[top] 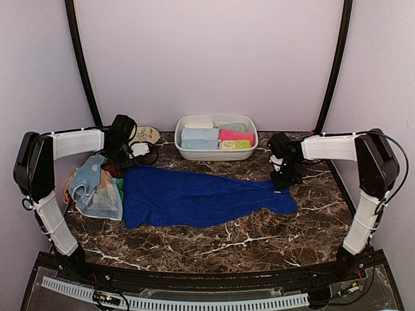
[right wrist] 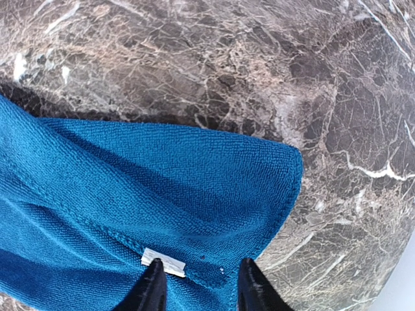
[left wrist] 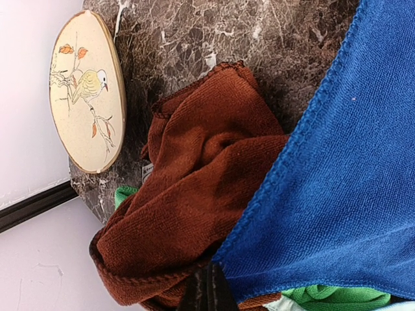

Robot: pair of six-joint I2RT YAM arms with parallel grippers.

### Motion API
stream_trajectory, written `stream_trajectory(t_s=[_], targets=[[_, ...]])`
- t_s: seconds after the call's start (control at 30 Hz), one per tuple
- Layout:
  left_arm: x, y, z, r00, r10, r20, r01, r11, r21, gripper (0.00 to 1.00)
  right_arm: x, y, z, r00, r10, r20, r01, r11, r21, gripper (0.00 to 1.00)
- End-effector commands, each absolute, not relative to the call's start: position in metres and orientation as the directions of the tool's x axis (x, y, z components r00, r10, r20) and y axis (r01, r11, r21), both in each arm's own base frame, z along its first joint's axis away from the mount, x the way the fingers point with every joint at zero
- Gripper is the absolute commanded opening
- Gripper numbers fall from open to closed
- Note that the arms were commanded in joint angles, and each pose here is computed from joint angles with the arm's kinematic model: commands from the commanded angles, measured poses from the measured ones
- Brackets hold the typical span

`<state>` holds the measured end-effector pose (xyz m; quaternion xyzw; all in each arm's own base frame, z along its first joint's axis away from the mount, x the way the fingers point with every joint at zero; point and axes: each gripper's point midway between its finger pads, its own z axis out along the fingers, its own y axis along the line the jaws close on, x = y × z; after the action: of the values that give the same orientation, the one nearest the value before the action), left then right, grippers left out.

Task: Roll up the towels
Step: Flatten out the towel at the center of the board.

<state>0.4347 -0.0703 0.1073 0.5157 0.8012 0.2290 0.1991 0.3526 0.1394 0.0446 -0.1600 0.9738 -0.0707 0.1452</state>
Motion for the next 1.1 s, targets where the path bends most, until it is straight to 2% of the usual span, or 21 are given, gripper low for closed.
stream_trajectory(t_s=[0.0,0.33,0.57,0.67,0.8,1.07], targets=[[0.437,-0.068,0.118,-0.395,0.915,-0.081,0.725,0.365,0.584,0.0,0.351,0.137,0.04,-0.91,-0.328,-0.253,-0.287,0.939,-0.187,0.4],[0.435,-0.068,0.118,-0.399,0.914,-0.076,0.728,0.366,0.58,0.0,0.35,0.116,0.018,-0.944,-0.247,-0.219,-0.206,0.959,-0.194,0.39],[0.436,-0.068,0.118,-0.402,0.912,-0.08,0.728,0.371,0.576,0.0,0.338,0.11,0.005,-0.959,-0.207,-0.192,-0.175,0.969,-0.174,0.36],[0.435,-0.068,0.117,-0.404,0.911,-0.079,0.729,0.373,0.574,0.0,0.34,0.112,0.008,-0.961,-0.186,-0.206,-0.156,0.976,-0.154,0.28],[0.435,-0.068,0.118,-0.403,0.911,-0.081,0.729,0.374,0.573,0.0,0.348,0.113,0.02,-0.957,-0.162,-0.242,-0.13,0.981,-0.141,0.09],[0.435,-0.07,0.119,-0.402,0.912,-0.085,0.73,0.375,0.571,0.0,0.36,0.109,0.048,-0.944,-0.174,-0.279,-0.127,0.976,-0.179,0.05]])
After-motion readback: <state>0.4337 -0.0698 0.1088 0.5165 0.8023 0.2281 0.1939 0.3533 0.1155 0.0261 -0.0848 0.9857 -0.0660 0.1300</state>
